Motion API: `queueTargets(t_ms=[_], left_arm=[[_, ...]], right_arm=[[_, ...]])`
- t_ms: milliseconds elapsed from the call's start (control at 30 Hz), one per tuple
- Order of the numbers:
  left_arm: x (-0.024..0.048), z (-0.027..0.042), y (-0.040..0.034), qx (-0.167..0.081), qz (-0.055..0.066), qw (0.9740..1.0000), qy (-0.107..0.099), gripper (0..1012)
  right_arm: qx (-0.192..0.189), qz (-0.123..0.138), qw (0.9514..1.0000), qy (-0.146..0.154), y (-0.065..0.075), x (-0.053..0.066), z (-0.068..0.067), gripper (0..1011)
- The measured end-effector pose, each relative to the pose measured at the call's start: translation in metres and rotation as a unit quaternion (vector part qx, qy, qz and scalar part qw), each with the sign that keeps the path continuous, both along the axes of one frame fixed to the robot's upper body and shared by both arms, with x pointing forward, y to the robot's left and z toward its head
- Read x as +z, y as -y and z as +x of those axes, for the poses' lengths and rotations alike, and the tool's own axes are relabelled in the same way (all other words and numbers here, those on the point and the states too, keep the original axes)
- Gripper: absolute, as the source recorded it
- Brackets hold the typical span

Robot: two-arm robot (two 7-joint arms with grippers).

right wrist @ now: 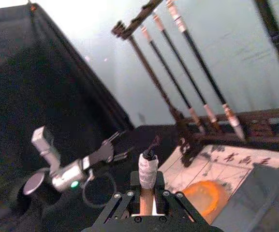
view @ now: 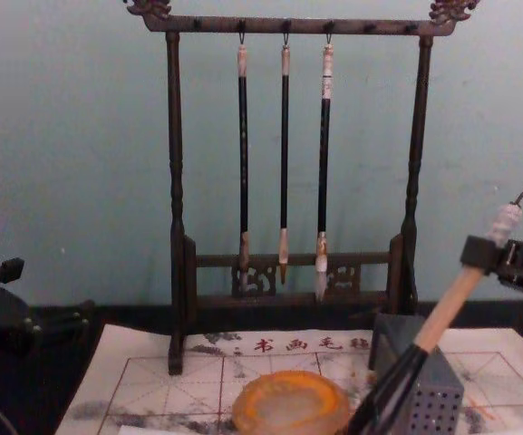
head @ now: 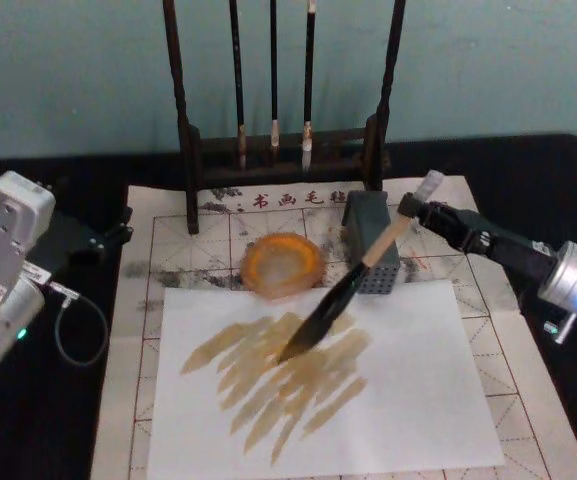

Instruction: Pick up the brush from the inkstone, write on the paper, then place the brush back to its original position.

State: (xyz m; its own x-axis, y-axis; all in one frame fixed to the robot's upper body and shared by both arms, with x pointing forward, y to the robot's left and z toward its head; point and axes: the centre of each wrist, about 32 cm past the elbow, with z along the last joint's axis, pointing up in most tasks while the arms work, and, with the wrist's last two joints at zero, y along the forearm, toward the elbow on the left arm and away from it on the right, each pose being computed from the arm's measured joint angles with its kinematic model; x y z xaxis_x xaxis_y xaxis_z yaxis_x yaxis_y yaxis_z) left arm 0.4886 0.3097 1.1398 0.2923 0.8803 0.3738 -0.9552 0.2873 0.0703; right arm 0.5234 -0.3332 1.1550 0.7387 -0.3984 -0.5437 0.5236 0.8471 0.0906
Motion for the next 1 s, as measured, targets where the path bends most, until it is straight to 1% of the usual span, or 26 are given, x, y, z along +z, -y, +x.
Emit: queueTargets(t_ms=[67, 100, 133, 300, 400, 500, 567, 733, 867, 1000], left_arm=[[0.0000, 0.0000, 0.0000, 0.000, 0.000, 1.0000, 0.000, 1001], [0.0000, 0.0000, 0.0000, 0.000, 0.000, 1.0000, 0.000, 1001], [0.0000, 0.0000, 0.0000, 0.000, 0.000, 1.0000, 0.000, 1001], [0.0000, 0.0000, 0.0000, 0.000, 0.000, 1.0000, 0.000, 1001], [0.0000, 0.0000, 0.0000, 0.000, 0.000, 1.0000, 0.000, 1001], [0.0000, 0.0000, 0.0000, 0.000, 0.000, 1.0000, 0.000, 1001], [0.0000, 0.0000, 0.0000, 0.000, 0.000, 1.0000, 0.000, 1001], [0.0000, 0.0000, 0.0000, 0.000, 0.000, 1.0000, 0.000, 1001], [0.0000, 0.0000, 0.0000, 0.000, 0.000, 1.0000, 0.000, 1001], [0.0000, 0.0000, 0.0000, 0.000, 0.000, 1.0000, 0.000, 1001]], right_arm=[[-0.017, 0.005, 0.9998, 0.000, -0.005, -0.002, 0.000, 188], [-0.017, 0.005, 0.9998, 0.000, -0.005, -0.002, 0.000, 188], [-0.030, 0.008, 0.9995, 0.001, -0.008, -0.004, 0.001, 188], [-0.067, 0.016, 0.9976, -0.002, -0.018, -0.008, 0.002, 188], [-0.095, 0.024, 0.9952, -0.007, -0.027, -0.012, 0.004, 188], [-0.114, 0.029, 0.9930, -0.012, -0.033, -0.015, 0.006, 188], [-0.118, 0.030, 0.9925, -0.013, -0.035, -0.016, 0.006, 188], [-0.151, 0.038, 0.9876, -0.020, -0.045, -0.020, 0.008, 188], [-0.166, 0.042, 0.9850, -0.024, -0.051, -0.024, 0.009, 188], [-0.184, 0.047, 0.9813, -0.031, -0.058, -0.028, 0.010, 188]])
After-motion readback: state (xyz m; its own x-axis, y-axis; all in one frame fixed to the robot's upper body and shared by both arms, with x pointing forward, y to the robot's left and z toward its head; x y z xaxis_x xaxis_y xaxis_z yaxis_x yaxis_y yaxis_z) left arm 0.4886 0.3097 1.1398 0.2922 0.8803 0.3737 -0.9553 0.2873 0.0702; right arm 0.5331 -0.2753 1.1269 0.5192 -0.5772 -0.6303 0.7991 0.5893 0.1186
